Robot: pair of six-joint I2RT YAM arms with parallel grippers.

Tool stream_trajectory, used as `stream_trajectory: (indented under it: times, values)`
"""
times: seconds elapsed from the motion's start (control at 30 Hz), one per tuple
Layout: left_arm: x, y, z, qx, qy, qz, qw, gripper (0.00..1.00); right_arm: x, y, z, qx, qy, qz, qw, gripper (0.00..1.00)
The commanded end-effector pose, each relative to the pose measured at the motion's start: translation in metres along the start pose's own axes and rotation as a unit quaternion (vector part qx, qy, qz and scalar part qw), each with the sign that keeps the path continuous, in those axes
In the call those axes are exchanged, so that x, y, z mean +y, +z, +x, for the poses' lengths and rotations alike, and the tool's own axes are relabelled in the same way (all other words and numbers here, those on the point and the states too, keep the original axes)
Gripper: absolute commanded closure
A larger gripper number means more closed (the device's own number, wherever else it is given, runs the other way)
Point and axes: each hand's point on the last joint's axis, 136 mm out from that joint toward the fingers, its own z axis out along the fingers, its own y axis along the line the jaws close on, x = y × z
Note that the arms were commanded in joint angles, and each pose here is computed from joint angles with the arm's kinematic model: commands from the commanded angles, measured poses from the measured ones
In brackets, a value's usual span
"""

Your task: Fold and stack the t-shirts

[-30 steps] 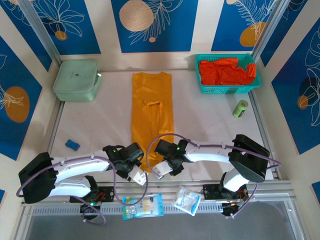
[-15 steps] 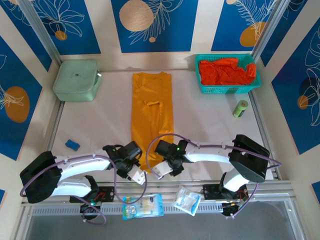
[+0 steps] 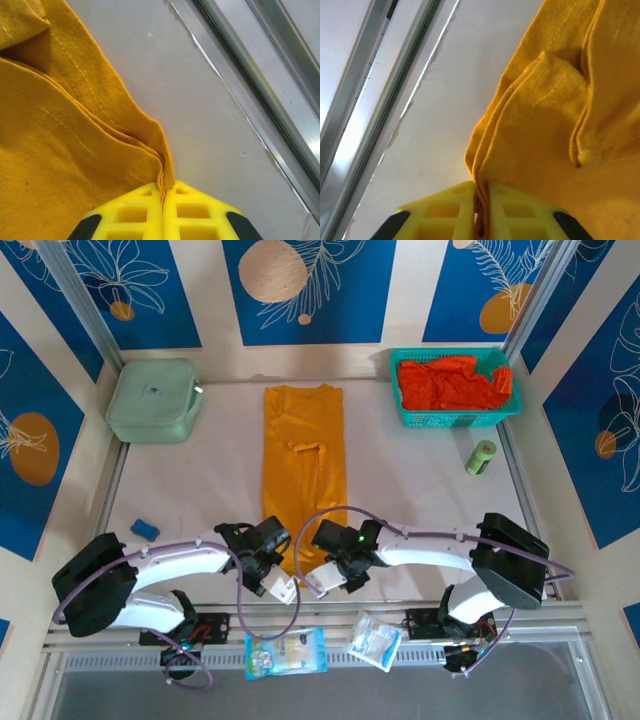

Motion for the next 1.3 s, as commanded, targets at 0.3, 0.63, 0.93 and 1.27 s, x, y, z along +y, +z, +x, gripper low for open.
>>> stream_trajectory:
  times: [0.3,0.63,0.93,1.27]
  values:
    - [0.026,-0.063,0.014,0.048,-0.014,-0.135,0.990,1.00,0.028,-0.024,-0.002,-0.027,0.025,-0.011,0.999,1.00]
    - [-0.005,-0.087,0.001,0.056,-0.025,-0.148,0.987,1.00,0.065,-0.053,-0.006,-0.022,0.042,-0.038,0.998,1.00]
    - [0.015,-0.110,0.006,0.099,-0.069,-0.196,0.973,1.00,0.034,-0.090,-0.011,-0.069,0.063,0.049,0.994,1.00]
    - [0.117,-0.168,0.038,0.077,-0.155,-0.306,0.936,1.00,-0.086,-0.133,0.018,-0.086,0.120,0.163,0.975,1.00]
